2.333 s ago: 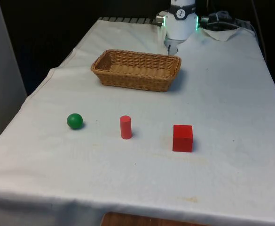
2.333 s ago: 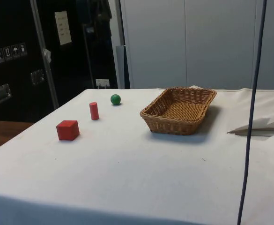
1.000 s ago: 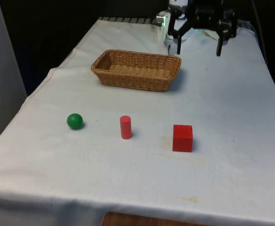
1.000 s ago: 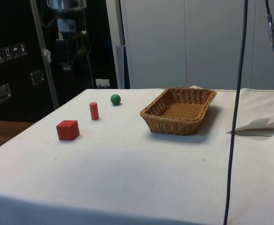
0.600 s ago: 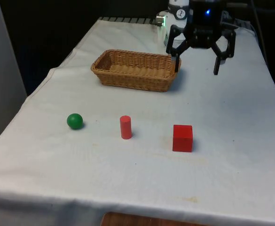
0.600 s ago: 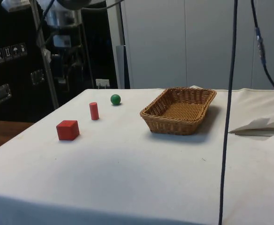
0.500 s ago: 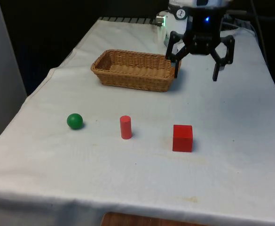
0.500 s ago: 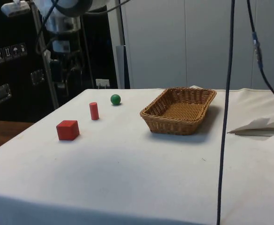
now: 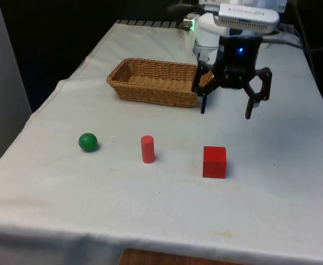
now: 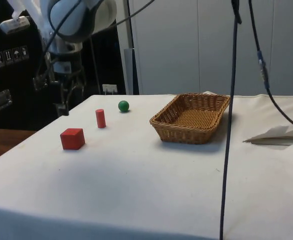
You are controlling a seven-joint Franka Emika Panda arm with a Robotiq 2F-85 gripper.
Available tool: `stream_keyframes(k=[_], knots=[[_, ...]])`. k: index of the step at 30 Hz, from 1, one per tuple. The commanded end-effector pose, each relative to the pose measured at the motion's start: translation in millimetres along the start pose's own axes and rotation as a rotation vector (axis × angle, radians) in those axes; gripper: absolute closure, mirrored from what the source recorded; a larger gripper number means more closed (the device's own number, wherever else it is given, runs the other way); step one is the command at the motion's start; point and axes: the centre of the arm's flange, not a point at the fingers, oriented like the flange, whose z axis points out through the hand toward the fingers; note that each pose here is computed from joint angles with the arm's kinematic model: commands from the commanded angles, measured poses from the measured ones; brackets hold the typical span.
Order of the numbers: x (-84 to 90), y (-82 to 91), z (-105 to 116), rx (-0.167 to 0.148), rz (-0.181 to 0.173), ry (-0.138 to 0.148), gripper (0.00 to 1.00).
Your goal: Pick up the object to the left of the cylinder and place it into the basket.
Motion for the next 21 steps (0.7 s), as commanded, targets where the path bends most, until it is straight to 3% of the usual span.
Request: stream_keyframes(k=[1,7,15,16,21], knots=[[3.3,-1.2,5.4,0.008,-0.005,0.009,0.0],[7.8,-2.3,19.8,-0.012,-0.005,0.011,0.0],[17.3,-5.7,44.0,-0.008,-0.008,0.019,0.0],[16.7,-5.2,44.1,-0.02,-0.005,0.015,0.0],[21.6,-6.9,58.7,0.004,-0.006,0.017,0.0]])
